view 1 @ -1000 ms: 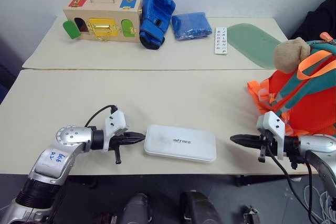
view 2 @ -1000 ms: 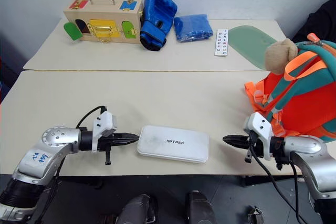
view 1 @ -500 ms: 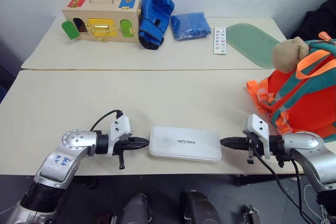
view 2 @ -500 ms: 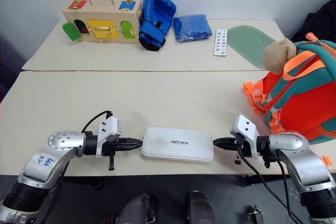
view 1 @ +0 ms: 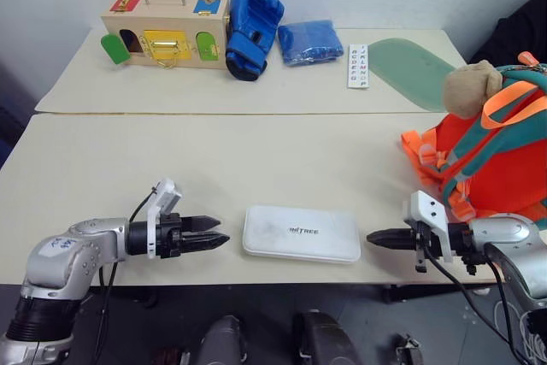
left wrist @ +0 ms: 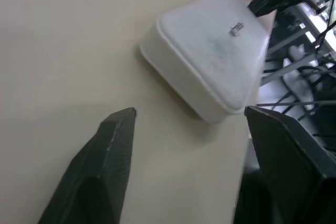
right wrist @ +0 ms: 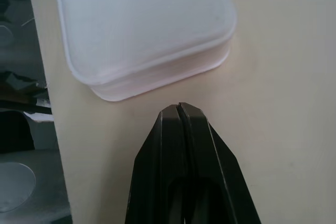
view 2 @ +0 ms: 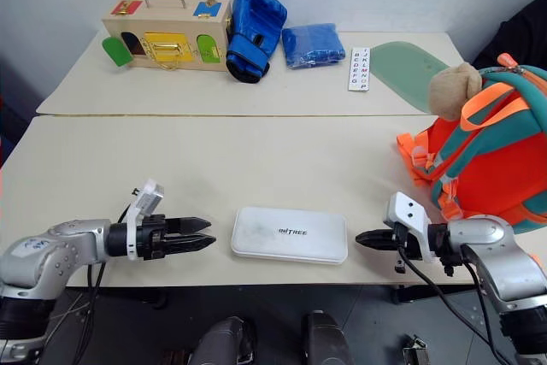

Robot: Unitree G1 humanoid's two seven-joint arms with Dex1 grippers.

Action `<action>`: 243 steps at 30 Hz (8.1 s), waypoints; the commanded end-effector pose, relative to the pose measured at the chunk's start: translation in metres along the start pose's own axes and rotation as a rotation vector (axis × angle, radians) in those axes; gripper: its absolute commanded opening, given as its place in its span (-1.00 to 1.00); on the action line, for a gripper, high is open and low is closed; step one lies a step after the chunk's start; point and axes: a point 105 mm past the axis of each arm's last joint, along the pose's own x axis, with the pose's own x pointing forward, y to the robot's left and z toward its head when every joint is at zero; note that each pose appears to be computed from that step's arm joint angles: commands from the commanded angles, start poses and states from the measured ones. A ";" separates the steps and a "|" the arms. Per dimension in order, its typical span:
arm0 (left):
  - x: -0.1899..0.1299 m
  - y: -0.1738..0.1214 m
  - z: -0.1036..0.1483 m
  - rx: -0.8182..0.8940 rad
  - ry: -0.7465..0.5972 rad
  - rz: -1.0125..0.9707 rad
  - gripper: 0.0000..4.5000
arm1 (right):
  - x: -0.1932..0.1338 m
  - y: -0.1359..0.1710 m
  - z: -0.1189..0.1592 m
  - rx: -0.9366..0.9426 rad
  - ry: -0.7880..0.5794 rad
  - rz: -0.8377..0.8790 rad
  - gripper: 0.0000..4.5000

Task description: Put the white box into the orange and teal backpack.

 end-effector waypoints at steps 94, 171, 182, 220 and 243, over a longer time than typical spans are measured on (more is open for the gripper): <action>-0.040 0.006 0.161 0.245 -0.718 0.310 -0.41 | -0.041 -0.037 0.116 0.136 -0.561 -0.231 -0.99; 0.124 -0.065 0.173 0.746 -0.224 -0.345 0.97 | -0.025 0.039 0.139 0.045 -0.424 0.304 -1.00; 0.015 -0.105 0.190 0.740 -0.323 -0.309 0.97 | -0.016 0.029 0.136 0.062 -0.423 0.279 -1.00; 0.047 -0.069 0.206 0.640 -0.364 -0.097 -0.69 | -0.024 0.011 0.126 0.095 -0.448 0.147 -1.00; 0.083 0.022 0.092 0.688 0.027 0.011 -0.69 | -0.023 0.014 0.127 0.096 -0.505 0.034 -1.00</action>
